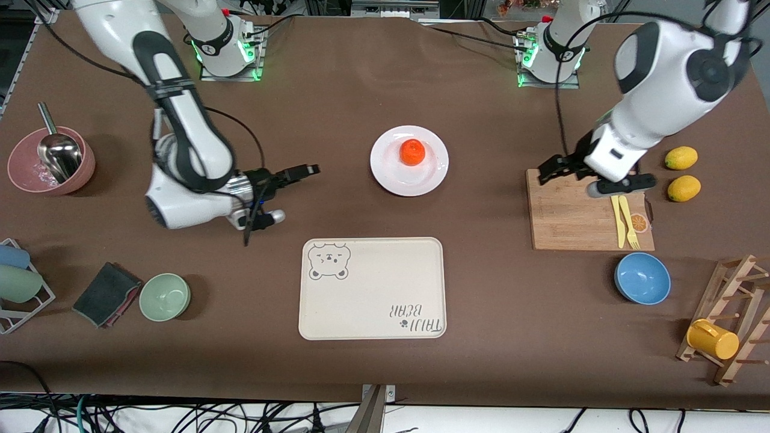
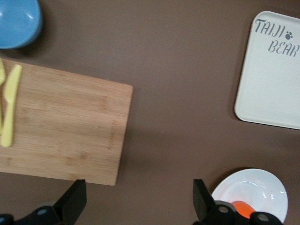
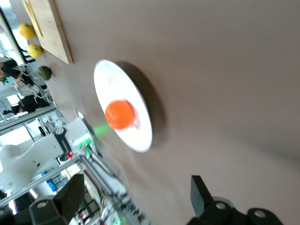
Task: Place orange and plate with both arms
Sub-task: 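Grasp the plate rim with the right gripper while the left gripper withdraws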
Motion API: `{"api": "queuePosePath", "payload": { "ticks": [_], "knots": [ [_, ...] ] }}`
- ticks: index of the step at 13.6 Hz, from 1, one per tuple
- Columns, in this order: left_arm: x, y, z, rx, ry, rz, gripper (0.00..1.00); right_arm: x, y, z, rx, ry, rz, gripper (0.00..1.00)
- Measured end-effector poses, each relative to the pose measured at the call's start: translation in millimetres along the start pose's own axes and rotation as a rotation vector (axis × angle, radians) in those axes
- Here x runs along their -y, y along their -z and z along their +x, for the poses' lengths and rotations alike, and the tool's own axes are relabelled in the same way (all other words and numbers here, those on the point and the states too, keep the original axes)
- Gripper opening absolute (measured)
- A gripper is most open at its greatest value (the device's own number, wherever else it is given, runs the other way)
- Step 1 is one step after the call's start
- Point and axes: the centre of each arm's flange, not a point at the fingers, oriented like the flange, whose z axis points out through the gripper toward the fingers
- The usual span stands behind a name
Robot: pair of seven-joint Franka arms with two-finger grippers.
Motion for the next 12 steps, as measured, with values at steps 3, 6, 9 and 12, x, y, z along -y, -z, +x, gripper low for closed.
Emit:
{"api": "queuePosePath", "payload": {
  "ticks": [3, 6, 9, 12],
  "knots": [
    [36, 48, 1, -0.011, -0.05, 0.047, 1.0, -5, -62, 0, -0.057, 0.063, 0.078, 1.0],
    [84, 80, 10, 0.005, -0.061, 0.04, 1.0, -20, -111, 4, -0.105, 0.117, 0.165, 1.0],
    [100, 123, 11, 0.016, -0.058, 0.035, 1.0, -31, -145, 4, -0.119, 0.143, 0.168, 0.95],
    [93, 148, 11, -0.008, -0.076, 0.057, 1.0, -23, -165, 3, -0.147, 0.16, 0.104, 0.78]
  ]
}}
